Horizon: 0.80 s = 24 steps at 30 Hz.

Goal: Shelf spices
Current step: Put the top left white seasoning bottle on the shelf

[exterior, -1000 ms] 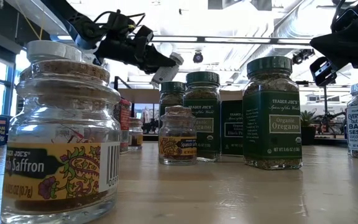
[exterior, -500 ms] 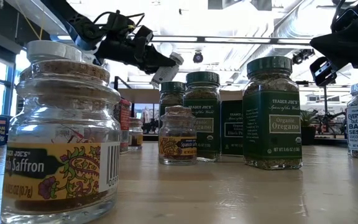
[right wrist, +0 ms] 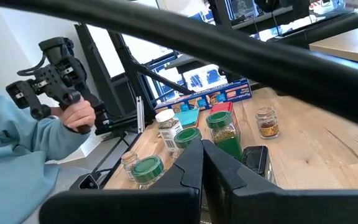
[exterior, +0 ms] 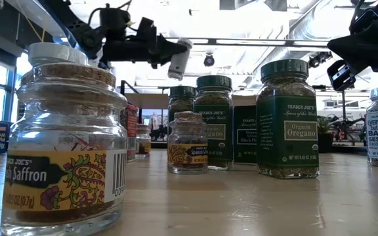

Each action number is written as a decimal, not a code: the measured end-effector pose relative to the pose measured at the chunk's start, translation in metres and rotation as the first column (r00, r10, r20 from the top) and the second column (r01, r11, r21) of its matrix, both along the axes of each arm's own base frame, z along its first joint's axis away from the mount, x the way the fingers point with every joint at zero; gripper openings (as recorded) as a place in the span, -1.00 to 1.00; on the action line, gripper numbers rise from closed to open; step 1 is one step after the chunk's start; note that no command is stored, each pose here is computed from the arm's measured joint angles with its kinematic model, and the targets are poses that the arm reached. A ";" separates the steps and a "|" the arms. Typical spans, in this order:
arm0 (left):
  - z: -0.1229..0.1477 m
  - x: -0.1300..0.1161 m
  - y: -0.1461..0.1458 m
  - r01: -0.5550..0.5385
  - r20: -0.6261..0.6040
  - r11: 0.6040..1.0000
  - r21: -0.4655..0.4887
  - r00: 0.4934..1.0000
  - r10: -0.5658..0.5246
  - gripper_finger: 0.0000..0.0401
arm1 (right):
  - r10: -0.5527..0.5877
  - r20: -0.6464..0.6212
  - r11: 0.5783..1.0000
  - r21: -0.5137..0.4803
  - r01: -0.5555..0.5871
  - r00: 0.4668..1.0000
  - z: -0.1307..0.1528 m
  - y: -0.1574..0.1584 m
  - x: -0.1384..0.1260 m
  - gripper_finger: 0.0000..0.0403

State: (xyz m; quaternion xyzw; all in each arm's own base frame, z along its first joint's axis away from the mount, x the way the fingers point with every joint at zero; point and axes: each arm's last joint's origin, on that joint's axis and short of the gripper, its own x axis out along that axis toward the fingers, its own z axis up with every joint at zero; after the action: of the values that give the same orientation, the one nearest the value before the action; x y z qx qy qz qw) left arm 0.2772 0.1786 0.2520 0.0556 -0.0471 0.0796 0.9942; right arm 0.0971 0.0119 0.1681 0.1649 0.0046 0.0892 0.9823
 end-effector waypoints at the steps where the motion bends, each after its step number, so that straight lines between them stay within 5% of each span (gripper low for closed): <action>1: -0.001 0.000 -0.003 -0.020 0.020 1.000 -0.003 1.000 0.020 -0.02 | 0.000 0.000 1.000 0.000 0.000 1.000 0.000 0.000 0.000 -1.00; 7: -0.006 0.015 -0.033 -0.142 0.024 0.989 0.050 0.990 0.141 -0.02 | 0.000 0.000 1.000 0.000 0.000 1.000 0.000 0.000 0.000 -1.00; 12: -0.004 0.029 -0.062 -0.380 0.015 0.916 0.128 0.924 0.381 -0.01 | 0.000 0.000 1.000 0.000 0.000 1.000 0.000 0.000 0.000 -1.00; 18: -0.007 0.031 -0.070 -0.561 0.007 0.826 0.044 0.827 0.561 0.00 | 0.000 0.000 1.000 0.000 0.000 1.000 0.000 0.000 0.000 -1.00; 24: -0.026 0.035 -0.060 -0.592 -0.033 0.804 -0.058 0.806 0.591 0.01 | 0.000 -0.001 1.000 0.000 0.000 1.000 0.000 0.000 0.000 -1.00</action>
State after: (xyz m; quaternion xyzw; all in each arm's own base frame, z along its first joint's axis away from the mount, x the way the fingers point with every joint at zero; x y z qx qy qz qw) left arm 0.3126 0.1184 0.2257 0.0354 -0.0184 0.3862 0.9215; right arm 0.0972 0.0119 0.1680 0.1651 0.0050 0.0890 0.9822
